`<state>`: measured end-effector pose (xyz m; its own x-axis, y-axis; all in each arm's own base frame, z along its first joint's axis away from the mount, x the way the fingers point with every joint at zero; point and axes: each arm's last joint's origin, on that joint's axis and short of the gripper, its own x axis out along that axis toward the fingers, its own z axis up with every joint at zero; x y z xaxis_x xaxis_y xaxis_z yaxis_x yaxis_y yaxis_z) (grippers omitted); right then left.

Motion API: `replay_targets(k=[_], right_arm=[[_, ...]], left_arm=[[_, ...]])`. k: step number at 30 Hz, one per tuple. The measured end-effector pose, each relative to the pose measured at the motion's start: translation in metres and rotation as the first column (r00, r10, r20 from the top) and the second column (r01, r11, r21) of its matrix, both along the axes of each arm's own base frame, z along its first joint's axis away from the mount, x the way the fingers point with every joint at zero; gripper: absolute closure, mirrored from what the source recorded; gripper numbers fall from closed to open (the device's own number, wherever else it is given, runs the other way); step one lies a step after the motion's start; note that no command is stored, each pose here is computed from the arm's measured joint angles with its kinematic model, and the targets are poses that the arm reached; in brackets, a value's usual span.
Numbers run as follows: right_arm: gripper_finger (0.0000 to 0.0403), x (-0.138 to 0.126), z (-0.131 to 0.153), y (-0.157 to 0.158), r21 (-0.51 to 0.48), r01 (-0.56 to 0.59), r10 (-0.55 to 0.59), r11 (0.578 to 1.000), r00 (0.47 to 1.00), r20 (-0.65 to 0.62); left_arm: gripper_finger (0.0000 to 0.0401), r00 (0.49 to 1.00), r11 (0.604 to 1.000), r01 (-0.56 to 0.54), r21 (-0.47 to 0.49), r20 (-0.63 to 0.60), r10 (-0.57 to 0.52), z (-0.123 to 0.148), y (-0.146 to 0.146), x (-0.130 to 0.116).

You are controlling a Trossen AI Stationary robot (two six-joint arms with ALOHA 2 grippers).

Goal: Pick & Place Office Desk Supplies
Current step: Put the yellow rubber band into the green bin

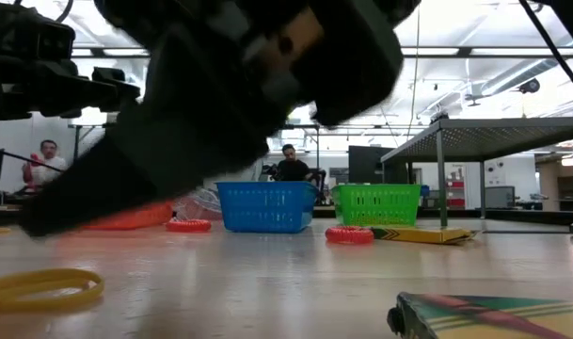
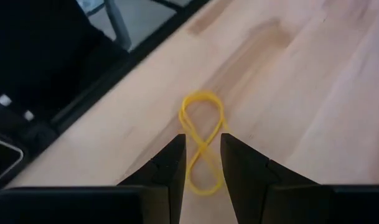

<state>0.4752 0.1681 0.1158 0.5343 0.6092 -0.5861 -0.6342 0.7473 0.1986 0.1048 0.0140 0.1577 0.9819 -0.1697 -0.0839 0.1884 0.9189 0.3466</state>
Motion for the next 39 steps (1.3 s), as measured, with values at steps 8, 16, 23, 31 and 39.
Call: replay_targets(k=[8, 16, 23, 31, 39], right_arm=[[0.0312, 0.001, -0.009, -0.003, 0.022, 0.011, -0.010, 1.000, 0.999, -0.038], [0.0326, 0.001, -0.014, -0.004, 0.055, 0.016, -0.012, 0.998, 0.997, -0.076], [0.0333, 0.001, -0.014, -0.004, 0.057, 0.017, -0.012, 0.998, 0.997, -0.078], [0.0333, 0.002, -0.013, -0.005, 0.052, 0.009, -0.006, 0.999, 0.998, -0.064], [0.0333, 0.005, -0.011, -0.009, 0.048, 0.004, -0.002, 0.999, 1.000, -0.023]], left_arm=[[0.0192, 1.000, 1.000, 0.000, 0.000, 0.000, 0.000, 0.000, 0.000, 0.000], [0.0192, 1.000, 1.000, 0.000, 0.000, 0.000, 0.000, 0.000, 0.000, 0.000], [0.0192, 1.000, 1.000, 0.000, 0.000, 0.000, 0.000, 0.000, 0.000, 0.000], [0.0191, 1.000, 1.000, 0.000, 0.000, 0.000, 0.000, 0.000, 0.000, 0.000], [0.0192, 1.000, 1.000, 0.000, 0.000, 0.000, 0.000, 0.000, 0.000, 0.000]])
